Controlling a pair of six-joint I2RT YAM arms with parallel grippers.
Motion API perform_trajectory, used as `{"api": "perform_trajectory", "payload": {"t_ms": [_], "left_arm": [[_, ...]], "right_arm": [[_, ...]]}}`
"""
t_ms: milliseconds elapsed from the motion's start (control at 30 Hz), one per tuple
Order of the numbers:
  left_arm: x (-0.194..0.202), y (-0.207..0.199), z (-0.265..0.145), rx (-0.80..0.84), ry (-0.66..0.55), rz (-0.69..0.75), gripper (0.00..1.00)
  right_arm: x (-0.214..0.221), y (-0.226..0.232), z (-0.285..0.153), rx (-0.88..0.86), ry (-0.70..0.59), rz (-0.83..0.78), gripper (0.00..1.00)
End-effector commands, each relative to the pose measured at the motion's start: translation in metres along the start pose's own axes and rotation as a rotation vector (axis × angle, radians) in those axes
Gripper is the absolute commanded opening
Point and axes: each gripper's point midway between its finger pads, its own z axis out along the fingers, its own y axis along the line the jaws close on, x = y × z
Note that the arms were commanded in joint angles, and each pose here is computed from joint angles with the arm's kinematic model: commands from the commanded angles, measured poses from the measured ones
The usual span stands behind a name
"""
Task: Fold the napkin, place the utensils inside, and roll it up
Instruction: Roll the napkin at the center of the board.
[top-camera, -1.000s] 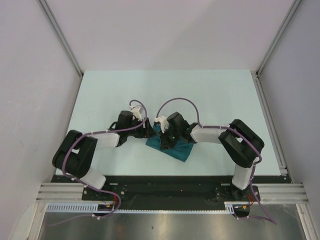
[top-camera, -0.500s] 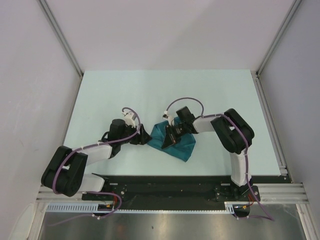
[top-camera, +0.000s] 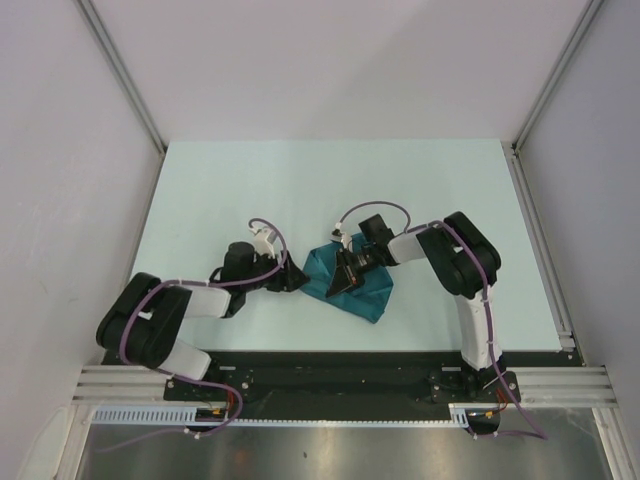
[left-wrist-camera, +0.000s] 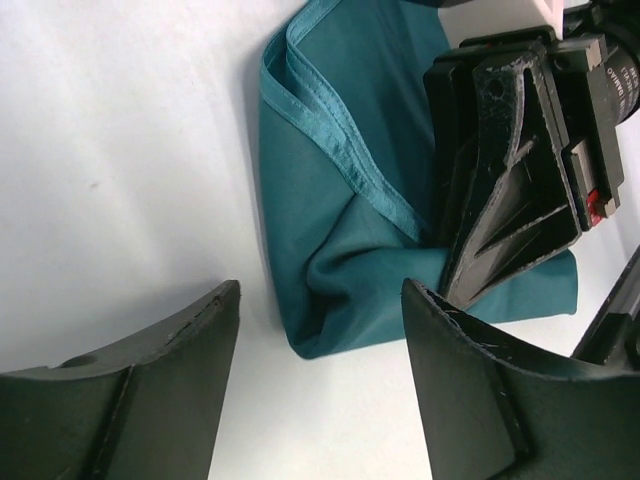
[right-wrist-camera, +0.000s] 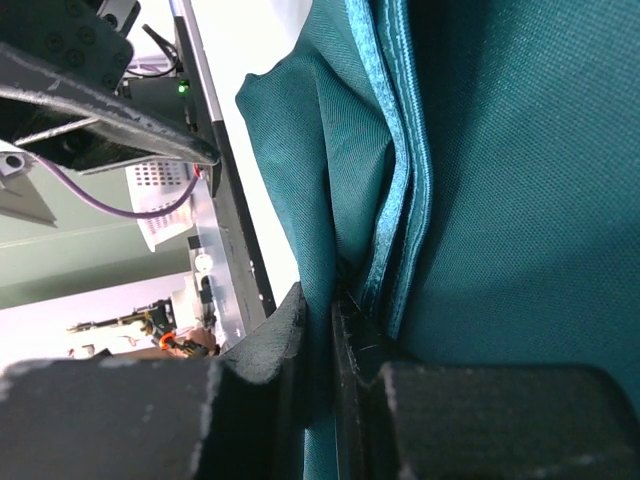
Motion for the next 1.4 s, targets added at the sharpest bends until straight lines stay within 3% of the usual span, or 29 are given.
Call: {"api": "perform_trajectory", "payload": {"t_ms": [0,400,500,633,700,833,933,1067,1167,1367], "left_arm": [[-0.002,-0.009,0.01,0.064,-0.013,-0.038,0.69],[0.013,-0.022,0.014,0.159,0.023,-0.07,0.47],[0.013,-0.024,0.015,0.174,0.028,-0.075,0.34],[0.014,-0.025,0.016,0.179,0.039,-0.08,0.08],[0.014,-0.024,0.017,0.172,0.047,-0.075,0.01],[0.015,-0.02,0.018,0.142,0.065,-0.075,0.0],[0.015,-0.017,0.018,0.118,0.086,-0.083,0.0],[0.015,-0.015,0.02,0.095,0.121,-0.098,0.0],[0.017,-0.014,0.02,0.073,0.15,-0.122,0.0],[0.016,-0.011,0.022,0.036,0.19,-0.167,0.0]], "right_arm": [[0.002,-0.012,0.002,0.004,0.005,0.052,0.05],[0.0,-0.02,0.0,-0.001,0.001,0.092,0.05],[0.0,-0.022,0.0,0.007,0.001,0.093,0.05],[-0.002,-0.019,-0.002,0.01,-0.004,0.082,0.07],[-0.005,-0.013,-0.005,0.011,-0.011,0.069,0.14],[-0.012,0.002,-0.017,0.05,-0.017,0.042,0.33],[-0.027,0.02,-0.031,0.11,-0.053,-0.043,0.49],[-0.042,0.041,-0.043,0.258,-0.121,-0.236,0.63],[-0.047,0.052,-0.04,0.388,-0.178,-0.399,0.71],[-0.041,0.049,-0.024,0.708,-0.292,-0.71,0.78]]}}
